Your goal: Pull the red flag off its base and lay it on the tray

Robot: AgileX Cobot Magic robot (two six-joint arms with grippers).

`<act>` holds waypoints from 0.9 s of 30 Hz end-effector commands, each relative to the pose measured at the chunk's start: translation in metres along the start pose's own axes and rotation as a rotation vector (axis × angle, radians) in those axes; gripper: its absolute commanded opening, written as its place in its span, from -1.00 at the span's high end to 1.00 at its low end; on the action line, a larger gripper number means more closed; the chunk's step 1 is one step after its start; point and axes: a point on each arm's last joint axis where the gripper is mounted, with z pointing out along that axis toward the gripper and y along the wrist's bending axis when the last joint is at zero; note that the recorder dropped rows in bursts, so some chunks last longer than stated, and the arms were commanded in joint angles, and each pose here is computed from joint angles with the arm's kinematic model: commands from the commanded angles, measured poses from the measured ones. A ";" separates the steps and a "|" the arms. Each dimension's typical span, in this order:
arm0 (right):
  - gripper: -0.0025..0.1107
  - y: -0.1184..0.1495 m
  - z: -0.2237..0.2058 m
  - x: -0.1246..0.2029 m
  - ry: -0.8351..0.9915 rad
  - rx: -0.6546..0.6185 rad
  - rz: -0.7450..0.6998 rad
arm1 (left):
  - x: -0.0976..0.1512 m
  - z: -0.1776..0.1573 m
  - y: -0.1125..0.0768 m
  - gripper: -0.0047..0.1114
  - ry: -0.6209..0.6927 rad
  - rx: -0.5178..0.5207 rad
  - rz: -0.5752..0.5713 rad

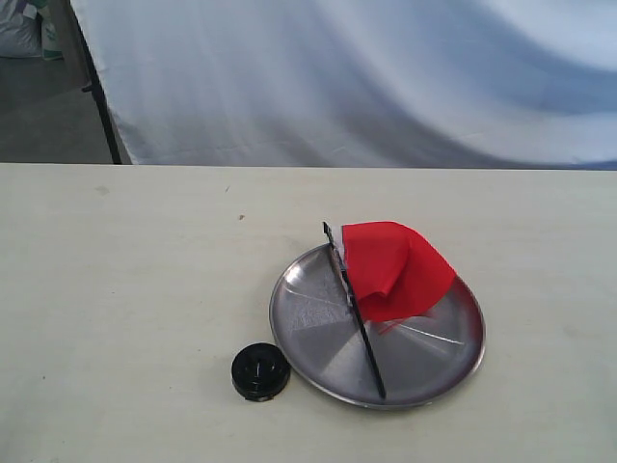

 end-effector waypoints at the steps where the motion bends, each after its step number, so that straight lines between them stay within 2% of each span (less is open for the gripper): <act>1: 0.96 -0.002 0.000 0.001 -0.002 0.019 -0.059 | 0.001 0.000 0.000 0.92 -0.002 -0.002 -0.003; 5: 0.96 -0.004 -0.001 0.008 0.083 0.044 -0.139 | 0.001 0.000 0.000 0.92 -0.002 -0.002 -0.003; 9: 0.96 -0.010 -0.001 0.010 0.102 0.108 -0.079 | 0.001 0.000 0.000 0.92 -0.002 -0.002 -0.003; 27: 0.96 -0.010 -0.002 0.012 0.128 0.110 -0.079 | 0.001 0.000 0.000 0.92 -0.002 -0.002 -0.003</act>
